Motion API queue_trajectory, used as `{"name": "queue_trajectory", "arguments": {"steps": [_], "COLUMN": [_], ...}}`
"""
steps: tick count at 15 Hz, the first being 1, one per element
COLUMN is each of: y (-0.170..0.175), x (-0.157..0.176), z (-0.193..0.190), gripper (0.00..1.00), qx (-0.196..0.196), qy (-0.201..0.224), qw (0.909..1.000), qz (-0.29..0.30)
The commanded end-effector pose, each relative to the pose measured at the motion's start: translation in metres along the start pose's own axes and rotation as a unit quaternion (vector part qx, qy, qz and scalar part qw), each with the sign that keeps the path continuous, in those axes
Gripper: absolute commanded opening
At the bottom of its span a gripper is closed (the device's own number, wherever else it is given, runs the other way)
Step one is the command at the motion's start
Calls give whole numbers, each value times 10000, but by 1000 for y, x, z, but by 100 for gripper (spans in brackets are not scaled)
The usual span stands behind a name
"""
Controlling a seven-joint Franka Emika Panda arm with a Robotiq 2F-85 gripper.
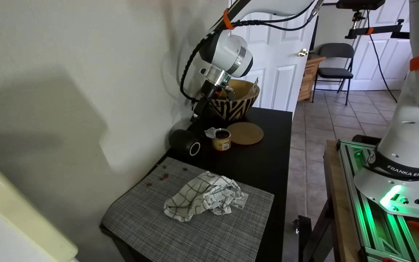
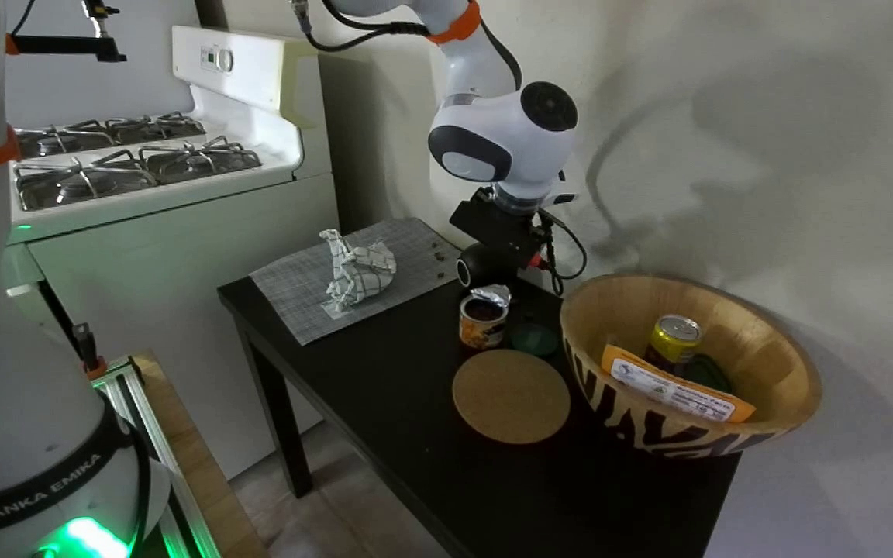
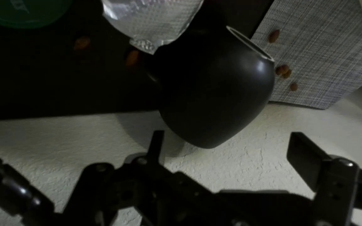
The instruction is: Pick up the black cup and make it stand upright
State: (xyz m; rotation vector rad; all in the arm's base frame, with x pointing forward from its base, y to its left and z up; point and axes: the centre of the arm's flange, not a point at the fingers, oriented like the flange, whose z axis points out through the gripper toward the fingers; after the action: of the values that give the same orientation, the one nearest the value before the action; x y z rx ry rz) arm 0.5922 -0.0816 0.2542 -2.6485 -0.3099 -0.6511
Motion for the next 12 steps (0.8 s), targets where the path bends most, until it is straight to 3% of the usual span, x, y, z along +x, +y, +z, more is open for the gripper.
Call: {"name": "queue_trajectory", "arguments": {"steps": [1, 8, 12], "y": [3, 21, 23], "x": [-22, -36, -25], "z": [22, 52, 54], "gripper": [100, 100, 100], "qx": [123, 213, 231], "qy": [415, 447, 638], "qw": [9990, 9971, 9944], "qz": [-110, -572, -807]}}
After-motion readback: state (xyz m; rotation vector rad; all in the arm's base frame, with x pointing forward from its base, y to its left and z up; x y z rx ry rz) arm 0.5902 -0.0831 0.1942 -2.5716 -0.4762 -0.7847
